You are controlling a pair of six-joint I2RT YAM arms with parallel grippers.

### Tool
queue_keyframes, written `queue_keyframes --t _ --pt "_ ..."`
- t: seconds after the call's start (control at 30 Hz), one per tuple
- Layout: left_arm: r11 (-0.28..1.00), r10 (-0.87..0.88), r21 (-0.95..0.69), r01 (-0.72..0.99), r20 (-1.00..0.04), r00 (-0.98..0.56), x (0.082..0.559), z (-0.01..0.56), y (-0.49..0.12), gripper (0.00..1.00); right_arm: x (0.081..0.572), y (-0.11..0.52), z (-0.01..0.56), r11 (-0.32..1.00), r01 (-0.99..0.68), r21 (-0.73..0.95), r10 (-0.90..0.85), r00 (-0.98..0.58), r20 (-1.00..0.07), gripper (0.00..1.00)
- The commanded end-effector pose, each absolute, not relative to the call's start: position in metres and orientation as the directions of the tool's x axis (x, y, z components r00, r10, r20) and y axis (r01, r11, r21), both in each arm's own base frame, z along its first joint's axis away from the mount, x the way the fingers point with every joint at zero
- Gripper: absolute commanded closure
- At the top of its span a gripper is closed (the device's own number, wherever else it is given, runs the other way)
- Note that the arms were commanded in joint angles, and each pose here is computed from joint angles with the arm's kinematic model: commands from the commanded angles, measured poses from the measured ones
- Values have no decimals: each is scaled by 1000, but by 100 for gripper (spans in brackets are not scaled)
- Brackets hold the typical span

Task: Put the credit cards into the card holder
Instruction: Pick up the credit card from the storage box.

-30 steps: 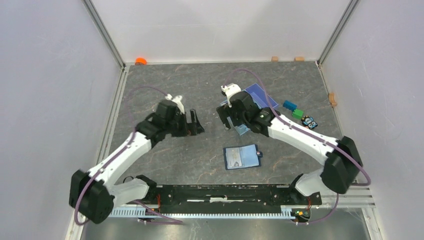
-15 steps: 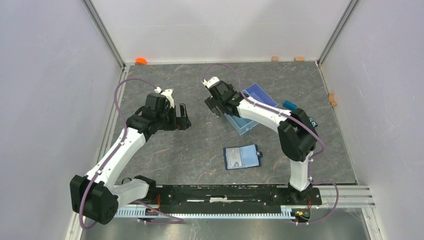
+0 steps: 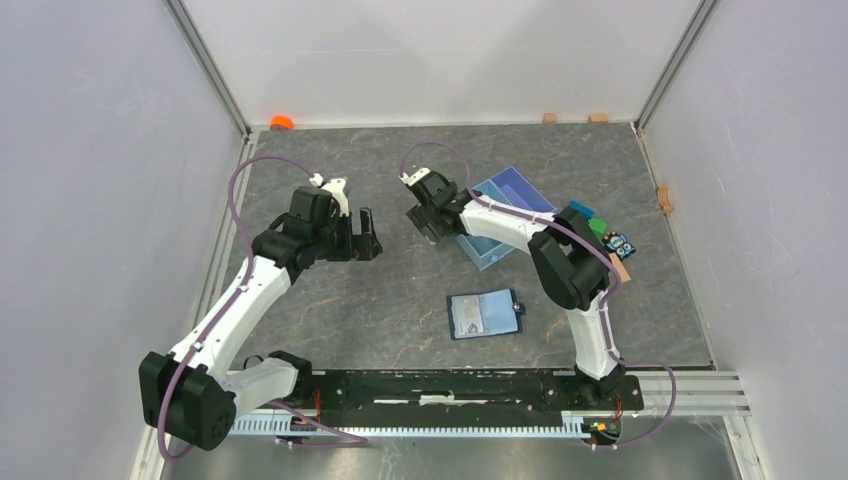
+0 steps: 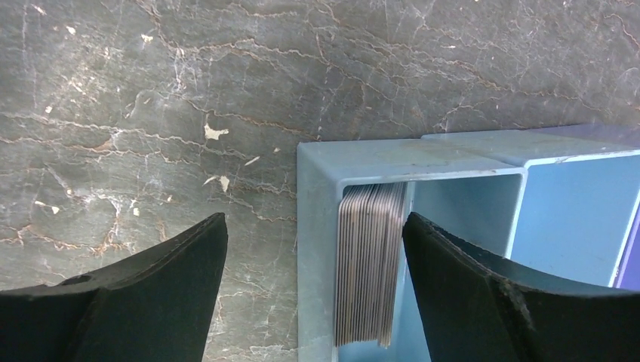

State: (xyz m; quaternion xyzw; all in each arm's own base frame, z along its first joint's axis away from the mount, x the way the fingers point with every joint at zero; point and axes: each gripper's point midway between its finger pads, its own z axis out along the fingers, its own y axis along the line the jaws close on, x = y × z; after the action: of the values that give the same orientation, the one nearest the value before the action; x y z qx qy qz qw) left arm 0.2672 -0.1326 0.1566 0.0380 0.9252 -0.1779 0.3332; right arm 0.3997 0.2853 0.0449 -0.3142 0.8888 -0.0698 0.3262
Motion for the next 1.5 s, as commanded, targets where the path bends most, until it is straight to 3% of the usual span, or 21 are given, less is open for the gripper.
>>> queue_keyframes --t 0.0,0.9,1.1,1.33,1.47 --pt "930 -21 -286 230 -666 -745 269 164 -131 0 404 301 61 814 -514 -271 -563 -580 -589 11" --pt "931 -18 -282 231 -669 -743 268 164 -130 0 378 319 105 829 -529 -181 -496 -549 -673 19" --pt "932 -19 -282 229 -668 -744 268 163 -130 0 380 319 118 839 -514 -177 -476 -536 -698 30" --pt "931 -18 -283 231 -668 -744 267 163 -130 0 380 319 120 841 -511 -178 -473 -535 -699 54" --pt "931 -18 -282 230 -668 -744 267 163 -130 0 380 318 124 843 -507 -180 -471 -533 -703 60"
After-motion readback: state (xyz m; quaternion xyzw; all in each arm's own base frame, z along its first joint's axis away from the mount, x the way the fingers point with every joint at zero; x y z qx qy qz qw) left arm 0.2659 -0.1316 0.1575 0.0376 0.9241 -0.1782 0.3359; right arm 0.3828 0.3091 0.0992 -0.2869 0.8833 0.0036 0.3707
